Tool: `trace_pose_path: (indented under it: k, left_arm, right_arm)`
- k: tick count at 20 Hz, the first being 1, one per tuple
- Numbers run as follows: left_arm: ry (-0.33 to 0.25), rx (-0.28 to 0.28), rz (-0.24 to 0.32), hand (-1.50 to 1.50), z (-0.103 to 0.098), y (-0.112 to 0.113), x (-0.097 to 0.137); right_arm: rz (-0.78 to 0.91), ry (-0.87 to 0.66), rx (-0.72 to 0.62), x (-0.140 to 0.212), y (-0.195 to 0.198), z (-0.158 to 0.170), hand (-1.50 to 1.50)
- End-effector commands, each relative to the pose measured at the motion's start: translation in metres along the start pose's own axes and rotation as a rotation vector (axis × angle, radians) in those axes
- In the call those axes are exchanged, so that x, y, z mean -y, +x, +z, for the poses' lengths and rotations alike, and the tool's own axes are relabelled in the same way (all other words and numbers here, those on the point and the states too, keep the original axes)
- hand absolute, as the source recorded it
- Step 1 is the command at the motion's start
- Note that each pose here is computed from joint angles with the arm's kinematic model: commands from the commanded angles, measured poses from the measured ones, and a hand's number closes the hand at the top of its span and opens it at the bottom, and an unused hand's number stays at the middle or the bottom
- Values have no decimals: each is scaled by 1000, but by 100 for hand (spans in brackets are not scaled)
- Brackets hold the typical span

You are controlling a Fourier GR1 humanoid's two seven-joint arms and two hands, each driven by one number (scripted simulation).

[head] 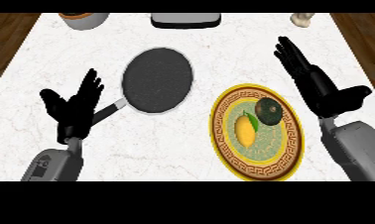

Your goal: Pick the squash from the plate and place it in the pan

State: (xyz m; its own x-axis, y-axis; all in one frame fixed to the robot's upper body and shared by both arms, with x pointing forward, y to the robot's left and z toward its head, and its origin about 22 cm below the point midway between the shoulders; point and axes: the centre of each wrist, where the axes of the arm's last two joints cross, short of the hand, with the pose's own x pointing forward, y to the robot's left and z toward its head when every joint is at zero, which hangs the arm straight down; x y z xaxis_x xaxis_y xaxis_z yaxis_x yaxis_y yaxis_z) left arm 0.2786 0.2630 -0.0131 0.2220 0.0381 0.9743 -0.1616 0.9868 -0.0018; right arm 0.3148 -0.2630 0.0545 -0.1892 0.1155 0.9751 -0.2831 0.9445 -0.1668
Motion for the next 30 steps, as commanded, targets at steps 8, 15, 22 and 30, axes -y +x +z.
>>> trace_pose_path:
  k: [8, 15, 22, 30]
  left_arm:
    - [158, -70, -326, 0, 0, 4, -75]
    - [143, -54, -406, 0, 15, 18, -93]
    - [166, -70, -404, 0, 8, 17, -78]
    - [162, -99, -418, 0, 6, 21, -97]
  right_arm:
    - [420, 176, 309, 53, 90, -20, 150]
    - [-169, -58, 372, 57, -54, 51, -150]
    - [168, 163, 369, 105, 5, 47, -150]
    - [736, 329, 165, 96, 85, 23, -150]
